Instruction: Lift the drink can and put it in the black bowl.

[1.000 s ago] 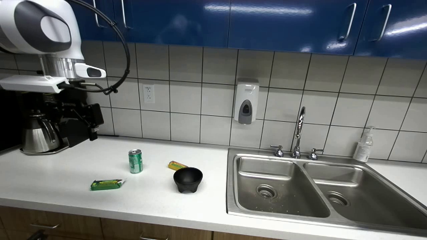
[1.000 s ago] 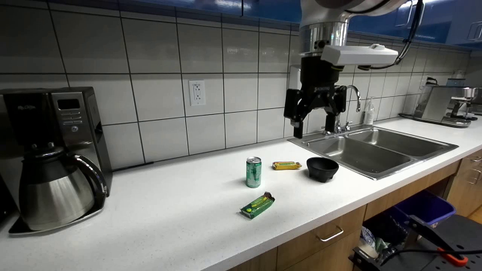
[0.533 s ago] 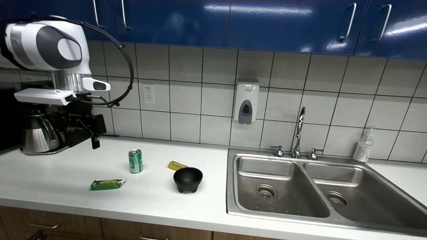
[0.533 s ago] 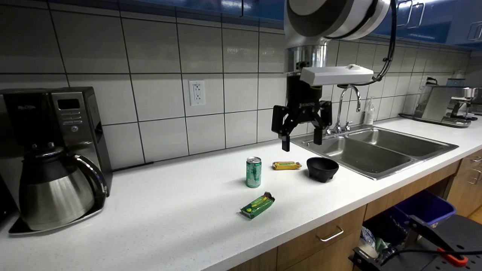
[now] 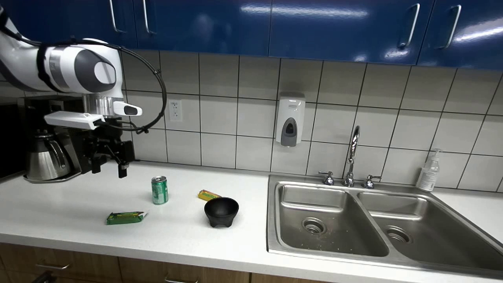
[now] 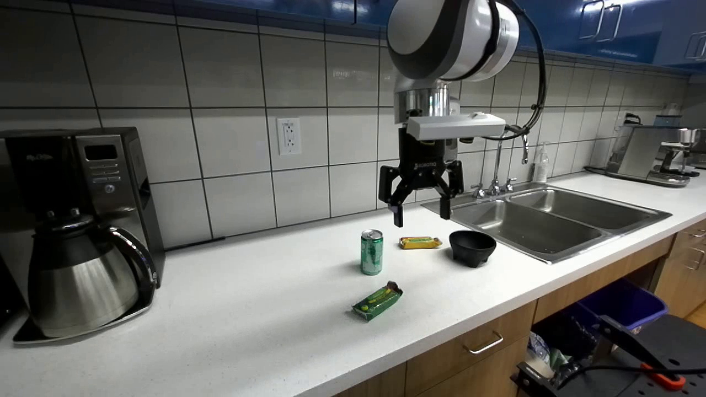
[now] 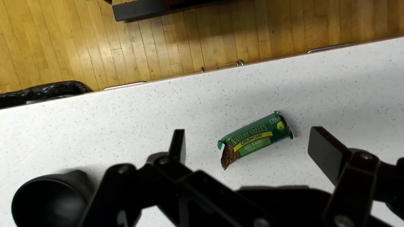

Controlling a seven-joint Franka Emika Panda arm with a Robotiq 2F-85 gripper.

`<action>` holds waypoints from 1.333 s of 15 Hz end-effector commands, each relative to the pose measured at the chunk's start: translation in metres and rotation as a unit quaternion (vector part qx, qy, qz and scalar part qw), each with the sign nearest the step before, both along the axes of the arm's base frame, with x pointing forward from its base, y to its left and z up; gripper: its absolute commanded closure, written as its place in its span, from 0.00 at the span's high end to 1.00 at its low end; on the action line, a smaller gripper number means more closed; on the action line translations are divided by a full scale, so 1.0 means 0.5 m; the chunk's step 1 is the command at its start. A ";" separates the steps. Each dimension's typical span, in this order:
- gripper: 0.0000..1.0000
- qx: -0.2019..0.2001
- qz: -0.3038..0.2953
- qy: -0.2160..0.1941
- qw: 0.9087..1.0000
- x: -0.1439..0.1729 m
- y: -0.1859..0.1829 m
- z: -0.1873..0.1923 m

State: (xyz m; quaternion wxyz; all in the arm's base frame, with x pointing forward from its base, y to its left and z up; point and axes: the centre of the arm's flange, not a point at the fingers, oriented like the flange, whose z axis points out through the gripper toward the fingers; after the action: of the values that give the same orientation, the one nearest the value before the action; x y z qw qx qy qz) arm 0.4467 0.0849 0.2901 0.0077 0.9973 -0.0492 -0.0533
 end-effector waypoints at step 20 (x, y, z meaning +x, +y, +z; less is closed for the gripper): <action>1.00 -0.009 -0.014 0.043 0.999 0.071 0.001 -0.071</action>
State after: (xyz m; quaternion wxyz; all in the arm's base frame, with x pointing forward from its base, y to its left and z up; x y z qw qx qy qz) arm 0.4841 0.0846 0.2592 0.0132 0.9930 -0.0620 -0.0995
